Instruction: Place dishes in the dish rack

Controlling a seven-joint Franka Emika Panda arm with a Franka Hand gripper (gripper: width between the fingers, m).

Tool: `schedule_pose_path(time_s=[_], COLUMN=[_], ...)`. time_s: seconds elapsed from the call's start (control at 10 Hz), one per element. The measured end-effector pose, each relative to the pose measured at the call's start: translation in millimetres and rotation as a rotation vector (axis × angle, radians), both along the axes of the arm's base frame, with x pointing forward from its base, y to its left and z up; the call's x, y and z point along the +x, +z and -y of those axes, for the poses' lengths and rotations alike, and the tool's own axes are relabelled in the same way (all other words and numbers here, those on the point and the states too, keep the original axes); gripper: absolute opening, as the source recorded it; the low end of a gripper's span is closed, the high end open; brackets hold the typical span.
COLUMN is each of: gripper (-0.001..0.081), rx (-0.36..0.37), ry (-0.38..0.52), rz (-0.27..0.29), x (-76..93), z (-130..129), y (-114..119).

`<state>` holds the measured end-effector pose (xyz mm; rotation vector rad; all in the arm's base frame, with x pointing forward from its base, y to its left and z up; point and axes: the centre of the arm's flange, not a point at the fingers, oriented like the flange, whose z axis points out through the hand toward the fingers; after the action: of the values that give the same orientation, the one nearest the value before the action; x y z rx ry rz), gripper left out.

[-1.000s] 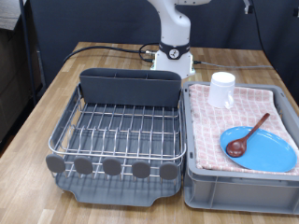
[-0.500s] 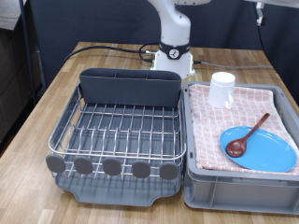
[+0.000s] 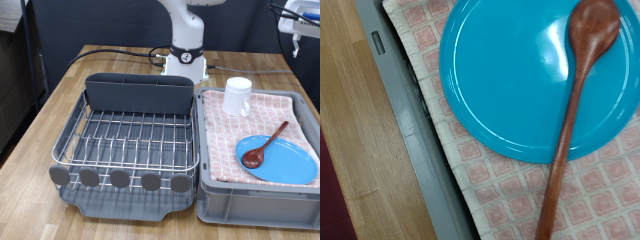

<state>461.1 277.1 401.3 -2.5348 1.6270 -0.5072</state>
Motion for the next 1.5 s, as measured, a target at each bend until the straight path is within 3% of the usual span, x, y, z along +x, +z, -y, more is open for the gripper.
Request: schedule_pose_path(time_s=[0.3,0.6,1.5], gripper=[0.0802,0.0802,0.0802], rx=[0.020,-0.006,-0.002], ry=[0.016,0.015,-0.063], rz=[0.003,-0.012,-0.033], x=[8.7,14.9,24.1], z=[8,16,30], y=[-34,-57,-103])
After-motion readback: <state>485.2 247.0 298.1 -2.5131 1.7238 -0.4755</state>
